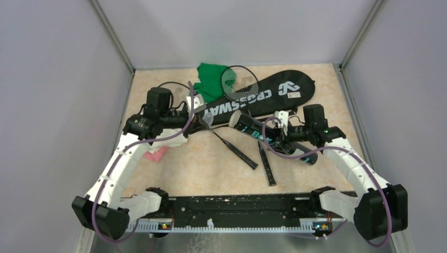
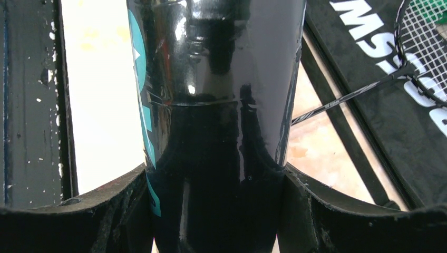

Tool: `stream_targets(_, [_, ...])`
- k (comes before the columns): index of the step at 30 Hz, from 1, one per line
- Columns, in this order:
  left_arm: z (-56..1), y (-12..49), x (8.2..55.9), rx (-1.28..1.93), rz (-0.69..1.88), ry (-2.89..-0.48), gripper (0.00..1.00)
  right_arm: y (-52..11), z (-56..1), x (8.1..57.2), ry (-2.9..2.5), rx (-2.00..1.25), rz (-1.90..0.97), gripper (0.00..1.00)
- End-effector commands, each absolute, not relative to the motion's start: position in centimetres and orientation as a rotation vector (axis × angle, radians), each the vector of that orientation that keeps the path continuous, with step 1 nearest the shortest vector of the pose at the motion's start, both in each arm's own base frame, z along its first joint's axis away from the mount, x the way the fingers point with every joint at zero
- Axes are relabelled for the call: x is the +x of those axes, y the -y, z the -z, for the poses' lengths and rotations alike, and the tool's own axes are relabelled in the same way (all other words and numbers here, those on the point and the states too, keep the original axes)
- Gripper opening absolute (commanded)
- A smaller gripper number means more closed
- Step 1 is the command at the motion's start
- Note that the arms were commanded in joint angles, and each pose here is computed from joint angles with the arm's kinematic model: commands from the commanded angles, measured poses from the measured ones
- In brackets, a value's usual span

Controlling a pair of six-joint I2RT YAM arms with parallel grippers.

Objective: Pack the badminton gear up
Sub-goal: Close the lid on the shuttle tube.

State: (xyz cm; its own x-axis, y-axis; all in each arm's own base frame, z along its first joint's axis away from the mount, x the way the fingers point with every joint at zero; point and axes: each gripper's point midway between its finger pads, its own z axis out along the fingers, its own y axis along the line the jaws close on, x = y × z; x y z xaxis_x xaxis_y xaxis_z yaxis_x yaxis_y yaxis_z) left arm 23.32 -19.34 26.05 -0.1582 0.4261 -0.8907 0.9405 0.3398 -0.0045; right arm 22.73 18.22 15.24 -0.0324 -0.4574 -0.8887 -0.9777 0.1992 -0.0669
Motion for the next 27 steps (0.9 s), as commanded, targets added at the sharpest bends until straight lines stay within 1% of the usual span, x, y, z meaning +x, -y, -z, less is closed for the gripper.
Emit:
stream_targets(1, [-30.6,22.0,22.2,1.211,0.977,-1.563,0.0,-19.5,-17.9,23.5,-1.513,-1.431,-0.75,0.33])
stream_targets(4, [-32.3,23.1,21.8,1.208,1.078,-1.483,0.0,-19.9,-18.1,23.7,-1.504,-1.433,-0.764,0.33])
stream_targets(10, [-34.0,24.2,22.2,1.205,1.15,-1.404,0.0,-20.5,-18.2,23.5,-1.489,-1.428,-0.792,0.33])
stream_targets(27, [-33.1,27.1,21.9,1.267,1.135,-1.375,0.0,-21.0,-18.2,22.9,-1.47,-1.413,-0.828,0.33])
